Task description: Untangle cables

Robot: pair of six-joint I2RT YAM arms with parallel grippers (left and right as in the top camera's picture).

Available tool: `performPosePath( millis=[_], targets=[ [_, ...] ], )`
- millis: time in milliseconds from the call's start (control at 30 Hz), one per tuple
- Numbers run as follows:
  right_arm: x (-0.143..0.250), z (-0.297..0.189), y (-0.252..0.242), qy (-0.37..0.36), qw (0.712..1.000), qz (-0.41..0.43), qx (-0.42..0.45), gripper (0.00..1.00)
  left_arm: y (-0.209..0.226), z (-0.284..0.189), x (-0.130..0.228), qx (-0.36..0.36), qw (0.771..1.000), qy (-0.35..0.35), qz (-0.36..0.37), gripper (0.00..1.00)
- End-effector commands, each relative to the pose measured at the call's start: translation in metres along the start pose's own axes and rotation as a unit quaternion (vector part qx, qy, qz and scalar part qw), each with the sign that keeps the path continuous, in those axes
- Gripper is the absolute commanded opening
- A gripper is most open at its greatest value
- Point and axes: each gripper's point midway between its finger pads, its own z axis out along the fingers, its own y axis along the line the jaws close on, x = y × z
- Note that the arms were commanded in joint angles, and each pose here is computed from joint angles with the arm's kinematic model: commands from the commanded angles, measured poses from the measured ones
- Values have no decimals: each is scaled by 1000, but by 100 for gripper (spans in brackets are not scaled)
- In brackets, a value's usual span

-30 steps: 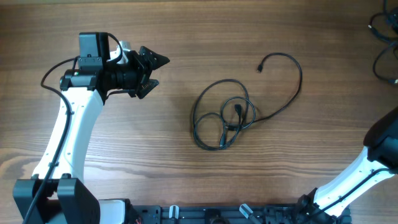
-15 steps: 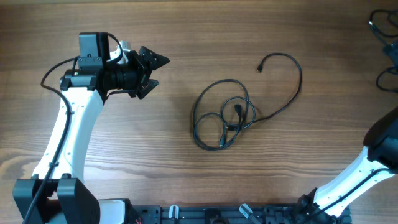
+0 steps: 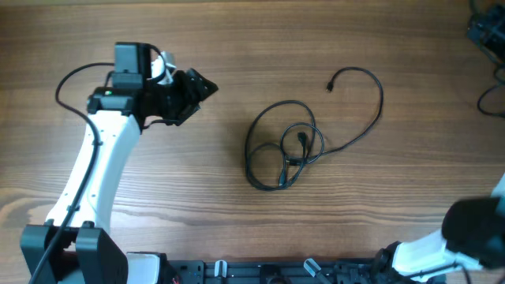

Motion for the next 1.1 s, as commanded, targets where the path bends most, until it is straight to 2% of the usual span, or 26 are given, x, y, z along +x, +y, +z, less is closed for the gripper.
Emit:
performPosePath(
  millis=[0,200,300,467,667,933,1067],
  targets=[
    [18,-26,63,15,996,-66,-66,100,10,14,11,-77,995,-18,65,70],
    [66,-26,105,89,986,-103,-97,100,6,28,41,-131,985,-8,116,69],
    [78,-25,114,105,982,-118,-105,100,18,28,53,-185,973,-8,136,69],
    [83,-23,118,112,981,-119,-107,100,37,43,82,-210,961,37,178,64],
    [83,-23,117,113,981,-119,-107,100,53,76,117,-182,949,114,232,58],
    [86,-23,116,118,980,-119,-105,100,63,119,143,-178,933,158,270,55],
    [87,-23,116,122,980,-119,-104,100,70,131,147,-185,929,166,273,51]
  ],
)
